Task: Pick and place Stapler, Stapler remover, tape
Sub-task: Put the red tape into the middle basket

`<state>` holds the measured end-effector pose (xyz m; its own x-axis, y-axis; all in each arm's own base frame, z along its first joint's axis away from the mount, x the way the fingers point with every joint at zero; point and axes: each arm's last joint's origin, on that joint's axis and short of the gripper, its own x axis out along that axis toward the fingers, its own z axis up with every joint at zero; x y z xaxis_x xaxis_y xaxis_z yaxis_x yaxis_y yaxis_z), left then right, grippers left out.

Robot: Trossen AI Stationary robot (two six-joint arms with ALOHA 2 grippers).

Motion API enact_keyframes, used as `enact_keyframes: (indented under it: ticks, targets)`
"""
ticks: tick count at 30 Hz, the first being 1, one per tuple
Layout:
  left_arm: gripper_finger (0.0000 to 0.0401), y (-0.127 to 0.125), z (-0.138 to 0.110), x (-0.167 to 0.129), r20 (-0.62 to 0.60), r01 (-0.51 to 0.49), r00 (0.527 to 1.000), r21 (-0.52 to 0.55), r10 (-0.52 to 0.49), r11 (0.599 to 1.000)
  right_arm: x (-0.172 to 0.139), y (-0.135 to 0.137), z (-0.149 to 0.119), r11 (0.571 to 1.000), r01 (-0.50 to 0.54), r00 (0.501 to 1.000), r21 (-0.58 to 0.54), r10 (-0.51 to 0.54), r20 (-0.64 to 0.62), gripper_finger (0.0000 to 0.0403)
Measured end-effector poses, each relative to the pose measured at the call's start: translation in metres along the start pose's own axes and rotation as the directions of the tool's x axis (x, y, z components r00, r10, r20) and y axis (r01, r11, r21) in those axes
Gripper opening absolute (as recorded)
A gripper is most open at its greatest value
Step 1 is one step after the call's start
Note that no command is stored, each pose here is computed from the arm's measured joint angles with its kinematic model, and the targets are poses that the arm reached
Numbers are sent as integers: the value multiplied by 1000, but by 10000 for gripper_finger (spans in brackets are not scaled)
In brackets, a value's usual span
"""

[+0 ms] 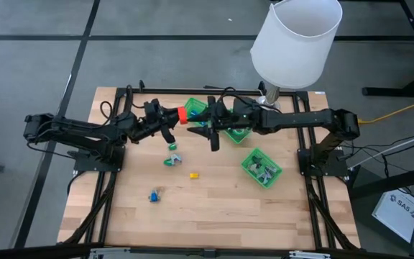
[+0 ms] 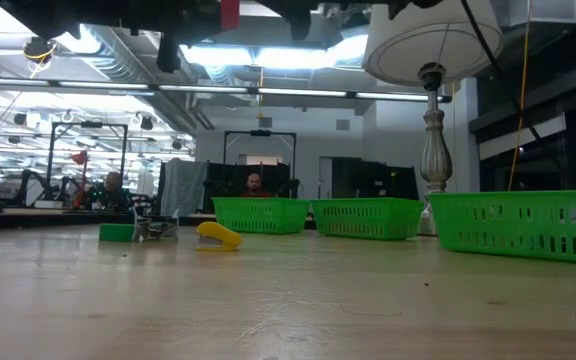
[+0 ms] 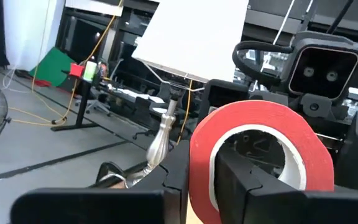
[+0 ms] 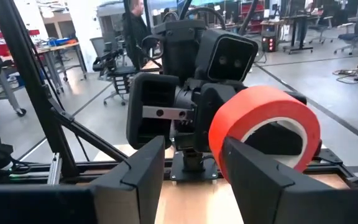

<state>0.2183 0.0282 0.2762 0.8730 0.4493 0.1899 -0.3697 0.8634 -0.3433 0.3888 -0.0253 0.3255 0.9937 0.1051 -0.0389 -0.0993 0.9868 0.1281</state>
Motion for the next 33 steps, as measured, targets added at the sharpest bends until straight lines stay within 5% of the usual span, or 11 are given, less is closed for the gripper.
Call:
enact_keyframes:
  ticks: [10,18,27,33]
  targets:
    - [47,0,9,-6,28,-23,999,61,21,998,1,-10,2,1000,25,1000,5,-25,-10,172]
    - [46,-2,7,-5,-8,64,998,77,-64,995,1,-17,1,999,53,999,6,-53,-5,172]
    - [48,4,9,-4,12,-20,1000,82,19,996,1,-17,3,999,48,999,5,-48,10,172]
    - [48,9,9,-1,17,-29,999,44,28,999,12,-19,-6,997,-44,998,60,41,42,172]
